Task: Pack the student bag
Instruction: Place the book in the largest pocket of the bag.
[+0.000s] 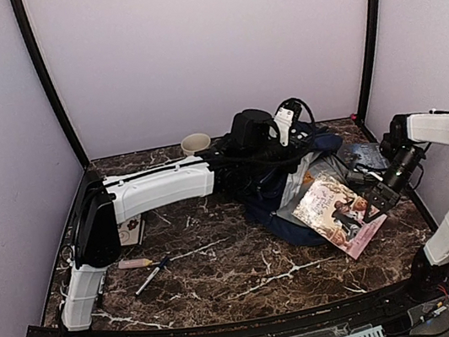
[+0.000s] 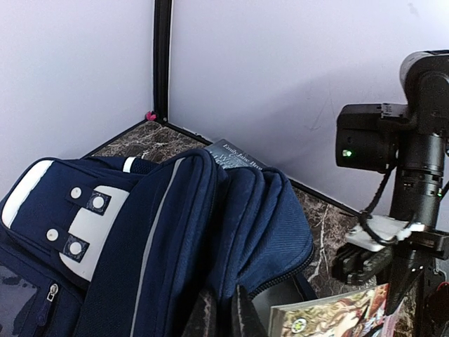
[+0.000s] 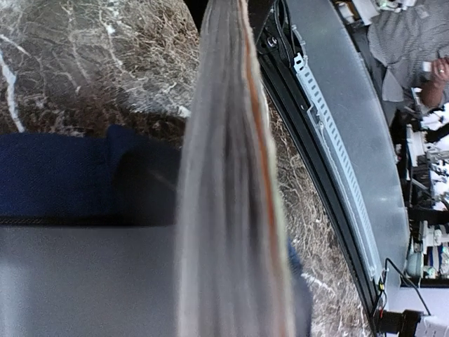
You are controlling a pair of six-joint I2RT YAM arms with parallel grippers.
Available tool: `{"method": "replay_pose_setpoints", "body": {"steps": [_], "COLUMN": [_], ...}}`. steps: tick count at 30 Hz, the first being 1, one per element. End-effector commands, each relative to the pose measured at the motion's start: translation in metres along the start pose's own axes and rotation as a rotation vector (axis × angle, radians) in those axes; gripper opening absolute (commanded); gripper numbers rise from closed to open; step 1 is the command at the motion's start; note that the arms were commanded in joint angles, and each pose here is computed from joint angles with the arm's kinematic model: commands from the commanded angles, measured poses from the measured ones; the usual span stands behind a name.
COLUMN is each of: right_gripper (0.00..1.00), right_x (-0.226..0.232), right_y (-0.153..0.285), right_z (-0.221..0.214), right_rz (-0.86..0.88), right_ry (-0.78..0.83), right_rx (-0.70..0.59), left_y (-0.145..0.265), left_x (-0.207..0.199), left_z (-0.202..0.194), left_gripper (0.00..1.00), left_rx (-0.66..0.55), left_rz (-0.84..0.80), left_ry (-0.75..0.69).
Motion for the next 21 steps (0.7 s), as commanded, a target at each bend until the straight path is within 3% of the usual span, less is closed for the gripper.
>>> {"method": "replay_pose_setpoints", "body": {"steps": [1, 4, 13, 21], "right_gripper": [0.00, 0.00, 0.00, 0.00], "right_x": [-0.008, -0.009, -0.030, -0.039], "right_y": [0.010, 0.017, 0.002, -0.002], "right_z": [0.027, 0.044, 0.059, 0.088], "right_rz": [0.017, 0.061, 0.102, 0.256], "right_ry": [-0.115, -0.158, -0.218, -0.255], "right_rx": [-0.027, -0.076, -0.012, -0.083], "left_y": [0.053, 0.057, 0.064, 0.069], "left_x": [0.019, 0.017, 0.010, 0.003], "left_z": [0.096, 0.098, 0.108, 0.114], "left_gripper": [0.00, 0.00, 0.00, 0.00], "left_rx": [-0.310, -0.316, -0.333, -0.345], "left_rz": [0.053, 0.053, 0.068, 0.101], "left_ry": [0.011, 0.008, -0.021, -0.036]}}
Point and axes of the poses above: each gripper's point midway between its finger pads, its own y axis back along the fingers, its own x axis along the line the jaws close on, z = x × y, the point moved 8 cm from there along y, back along the fingers, and after that the axes turned 14 degrees about -y, right-handed, at the moved point
